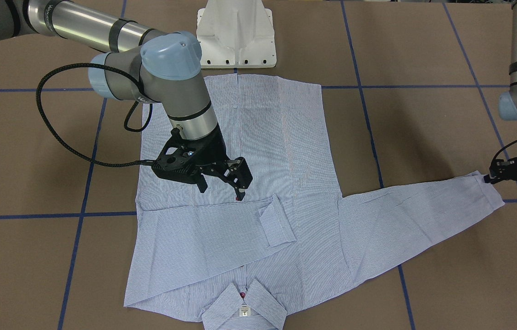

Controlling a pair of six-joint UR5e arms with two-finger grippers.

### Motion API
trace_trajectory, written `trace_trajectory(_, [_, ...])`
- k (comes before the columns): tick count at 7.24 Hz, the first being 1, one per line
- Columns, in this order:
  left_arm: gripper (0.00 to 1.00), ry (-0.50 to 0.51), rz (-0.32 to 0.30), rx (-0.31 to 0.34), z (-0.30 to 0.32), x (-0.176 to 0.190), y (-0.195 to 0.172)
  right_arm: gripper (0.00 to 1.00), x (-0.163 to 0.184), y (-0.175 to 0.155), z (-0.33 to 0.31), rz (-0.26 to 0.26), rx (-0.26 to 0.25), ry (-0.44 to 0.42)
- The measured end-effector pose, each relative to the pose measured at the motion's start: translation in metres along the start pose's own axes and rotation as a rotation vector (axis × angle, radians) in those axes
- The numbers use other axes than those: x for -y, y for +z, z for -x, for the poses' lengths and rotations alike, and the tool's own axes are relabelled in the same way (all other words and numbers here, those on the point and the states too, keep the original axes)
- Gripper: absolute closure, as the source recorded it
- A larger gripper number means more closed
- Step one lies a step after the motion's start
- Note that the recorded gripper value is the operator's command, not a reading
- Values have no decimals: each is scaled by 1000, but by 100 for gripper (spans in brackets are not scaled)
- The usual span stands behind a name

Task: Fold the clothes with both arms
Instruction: 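Hold the right gripper over the folded sleeve while left gripper reaches other cuff, then grasp the cuff of the sleeve nearest the left gripper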

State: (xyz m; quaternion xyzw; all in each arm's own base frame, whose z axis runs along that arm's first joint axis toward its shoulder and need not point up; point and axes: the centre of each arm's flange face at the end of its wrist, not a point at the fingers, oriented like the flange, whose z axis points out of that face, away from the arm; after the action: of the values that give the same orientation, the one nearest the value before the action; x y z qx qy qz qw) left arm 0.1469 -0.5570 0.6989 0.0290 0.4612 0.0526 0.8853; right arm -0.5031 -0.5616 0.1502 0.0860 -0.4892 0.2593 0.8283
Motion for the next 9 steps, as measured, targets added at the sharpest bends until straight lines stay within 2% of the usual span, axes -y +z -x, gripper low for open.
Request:
trace_trajectory(3, [100, 0, -2, -3, -3, 2, -1, 0, -2, 2, -2, 2, -3, 2])
trace_trajectory(4, [74, 4, -4, -8, -6, 4, -3, 0, -2, 2, -2, 3, -4, 3])
trace_trajectory(5, [62, 10, -3, -14, -8, 5, -4, 0, -3, 3, -3, 3, -5, 4])
trace_trajectory(7, [61, 4, -2, -20, -10, 10, -3, 0, -4, 2, -5, 4, -4, 5])
trace_trajectory(9, [60, -46, 13, -49, -10, 5, -4, 0, -4, 2, -6, 4, -3, 3])
